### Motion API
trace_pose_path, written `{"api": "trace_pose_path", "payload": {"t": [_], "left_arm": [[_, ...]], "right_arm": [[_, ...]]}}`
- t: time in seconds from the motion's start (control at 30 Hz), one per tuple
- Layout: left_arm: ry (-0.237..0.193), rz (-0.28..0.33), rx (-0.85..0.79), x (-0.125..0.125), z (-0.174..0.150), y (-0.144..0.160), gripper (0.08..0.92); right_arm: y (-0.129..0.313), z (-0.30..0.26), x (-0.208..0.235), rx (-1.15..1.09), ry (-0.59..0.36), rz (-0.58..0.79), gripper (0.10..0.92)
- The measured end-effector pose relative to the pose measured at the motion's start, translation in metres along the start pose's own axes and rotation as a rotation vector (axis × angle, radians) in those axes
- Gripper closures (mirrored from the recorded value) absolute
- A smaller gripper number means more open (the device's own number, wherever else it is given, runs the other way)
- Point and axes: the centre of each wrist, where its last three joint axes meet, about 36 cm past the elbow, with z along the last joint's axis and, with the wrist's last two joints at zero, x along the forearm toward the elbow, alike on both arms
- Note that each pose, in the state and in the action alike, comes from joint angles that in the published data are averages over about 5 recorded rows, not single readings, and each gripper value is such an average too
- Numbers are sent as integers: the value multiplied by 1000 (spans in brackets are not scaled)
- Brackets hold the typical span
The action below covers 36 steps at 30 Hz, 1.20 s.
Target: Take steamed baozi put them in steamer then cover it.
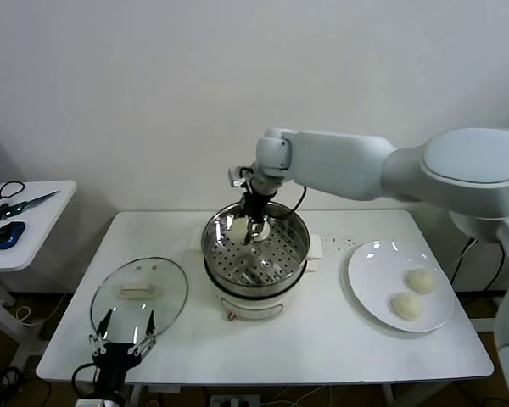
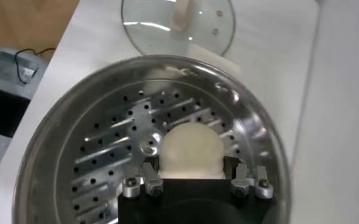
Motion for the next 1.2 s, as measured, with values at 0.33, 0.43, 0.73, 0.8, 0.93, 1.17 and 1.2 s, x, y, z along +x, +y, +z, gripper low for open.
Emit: {"api": "trace_pose_path", "payload": {"t": [0.33,0.43,0.73,0.8,0.93,1.17,1.2], "left_arm": [[6,-5,-4,1,3,2,177],[8,-5,-5,0,5,3,177],[9,-6,-8,0,5,4,177],[8,-6,-9,-1,5,4,177],[6,-5,-13,-1,3,4,177],[8,0,-19,-1,3,2,177],[8,1,-20,-1,3,2,177]], "right_arm": [[7,-10,-37,10,10,-25,343],[8,-10,-42,10,13,-27,311],[8,-7,-33,16,11,-21,201],[8,-3,-25,16,7,-18,200],[8,10,-1,11,-6,-6,199],[17,52,50,-16,-31,20,200],[20,60,56,-22,-34,24,200]]}}
